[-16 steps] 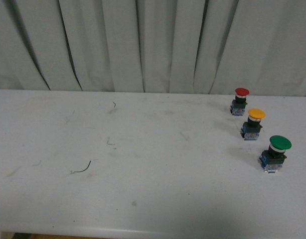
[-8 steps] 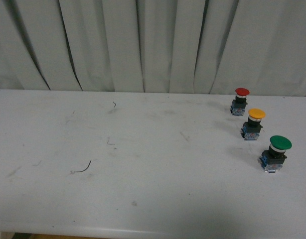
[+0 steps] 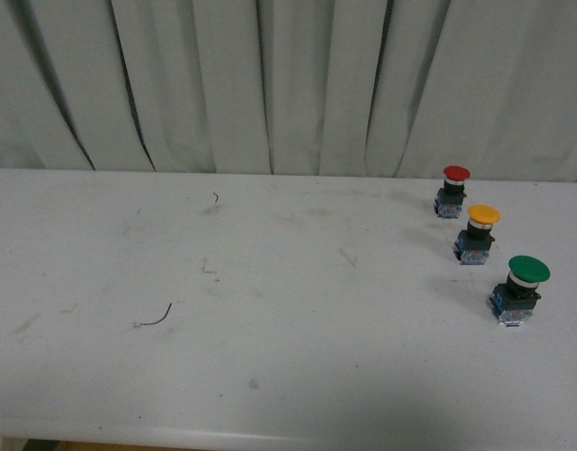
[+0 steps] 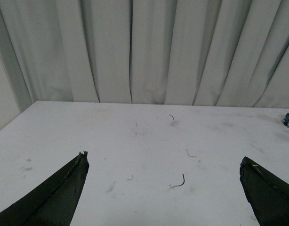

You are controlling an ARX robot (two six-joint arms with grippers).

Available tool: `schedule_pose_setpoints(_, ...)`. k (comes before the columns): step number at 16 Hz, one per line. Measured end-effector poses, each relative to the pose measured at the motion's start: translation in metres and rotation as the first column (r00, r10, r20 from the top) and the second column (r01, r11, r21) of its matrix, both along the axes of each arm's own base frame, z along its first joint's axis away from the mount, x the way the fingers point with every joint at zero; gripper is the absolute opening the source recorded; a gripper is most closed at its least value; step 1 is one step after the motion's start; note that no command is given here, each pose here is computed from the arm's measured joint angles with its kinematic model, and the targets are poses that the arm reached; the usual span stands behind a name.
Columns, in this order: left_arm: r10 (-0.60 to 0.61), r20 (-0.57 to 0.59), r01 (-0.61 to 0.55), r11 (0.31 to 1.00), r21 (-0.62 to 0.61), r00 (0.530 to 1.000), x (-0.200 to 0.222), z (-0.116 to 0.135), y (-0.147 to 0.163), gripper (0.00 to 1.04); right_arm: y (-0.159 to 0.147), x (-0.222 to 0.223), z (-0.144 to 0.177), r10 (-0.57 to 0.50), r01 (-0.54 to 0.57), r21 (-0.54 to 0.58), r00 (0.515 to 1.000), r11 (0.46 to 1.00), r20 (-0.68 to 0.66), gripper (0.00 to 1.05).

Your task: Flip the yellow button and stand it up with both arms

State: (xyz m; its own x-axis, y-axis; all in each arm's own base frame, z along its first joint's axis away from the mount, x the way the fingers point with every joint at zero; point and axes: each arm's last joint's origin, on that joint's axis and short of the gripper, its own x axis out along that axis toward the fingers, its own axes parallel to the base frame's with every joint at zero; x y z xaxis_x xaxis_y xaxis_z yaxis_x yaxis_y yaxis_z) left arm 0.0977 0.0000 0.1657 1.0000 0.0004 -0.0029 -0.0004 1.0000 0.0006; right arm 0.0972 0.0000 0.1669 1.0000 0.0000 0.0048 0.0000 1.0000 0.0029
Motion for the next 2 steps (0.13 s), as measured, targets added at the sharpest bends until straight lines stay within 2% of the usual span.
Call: schedule_pose_setpoints(2,0.0,0.0,0.0,1.0,0.0,1.0,0.0,0.0,0.0,0.98,0.0,0.0,0.0,0.0,0.0,0.0,1.0,1.0,0.0,0.98)
